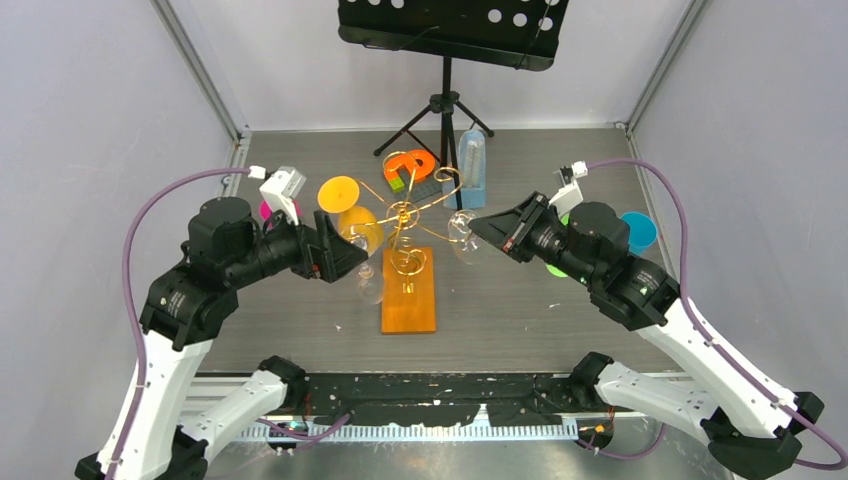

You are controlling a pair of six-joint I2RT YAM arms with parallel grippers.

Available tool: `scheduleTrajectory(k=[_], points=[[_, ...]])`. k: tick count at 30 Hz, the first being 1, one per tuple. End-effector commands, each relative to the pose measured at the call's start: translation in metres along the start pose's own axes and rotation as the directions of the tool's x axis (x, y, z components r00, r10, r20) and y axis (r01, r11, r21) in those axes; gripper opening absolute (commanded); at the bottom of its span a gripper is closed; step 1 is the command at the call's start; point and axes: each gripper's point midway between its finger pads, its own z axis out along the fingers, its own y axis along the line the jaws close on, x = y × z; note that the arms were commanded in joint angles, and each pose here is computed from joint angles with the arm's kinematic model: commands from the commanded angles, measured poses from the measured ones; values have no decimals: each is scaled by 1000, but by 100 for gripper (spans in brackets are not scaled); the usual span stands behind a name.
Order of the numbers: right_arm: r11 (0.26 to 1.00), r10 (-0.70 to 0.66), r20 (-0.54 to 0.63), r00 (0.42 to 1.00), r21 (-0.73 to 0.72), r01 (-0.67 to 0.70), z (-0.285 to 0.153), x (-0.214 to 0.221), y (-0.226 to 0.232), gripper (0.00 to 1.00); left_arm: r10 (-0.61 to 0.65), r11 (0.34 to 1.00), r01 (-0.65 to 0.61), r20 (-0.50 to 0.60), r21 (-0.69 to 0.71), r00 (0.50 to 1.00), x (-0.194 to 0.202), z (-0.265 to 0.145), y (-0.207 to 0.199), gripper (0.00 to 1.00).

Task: Take the wine glass off the wine glass rack
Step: Pick up the wine glass from the wine rack.

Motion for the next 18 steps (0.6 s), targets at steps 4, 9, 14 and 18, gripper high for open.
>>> scheduleTrajectory(k=[4, 9, 14, 18], points=[[985, 52, -13, 999, -165, -53, 0, -4, 40, 6, 12, 1000, -13, 40, 27, 999, -8, -6, -7, 86], [983, 56, -26, 998, -175, -59, 3, -3, 47, 6, 12, 1000, -13, 40, 27, 999, -8, -7, -7, 87], [985, 45, -27, 999, -168, -49, 1, -3, 48, 6, 10, 1000, -11, 35, 19, 999, -8, -7, -6, 86], [986, 39, -23, 999, -164, -42, -4, -4, 47, 6, 8, 1000, -9, 35, 17, 999, -8, -5, -5, 86]])
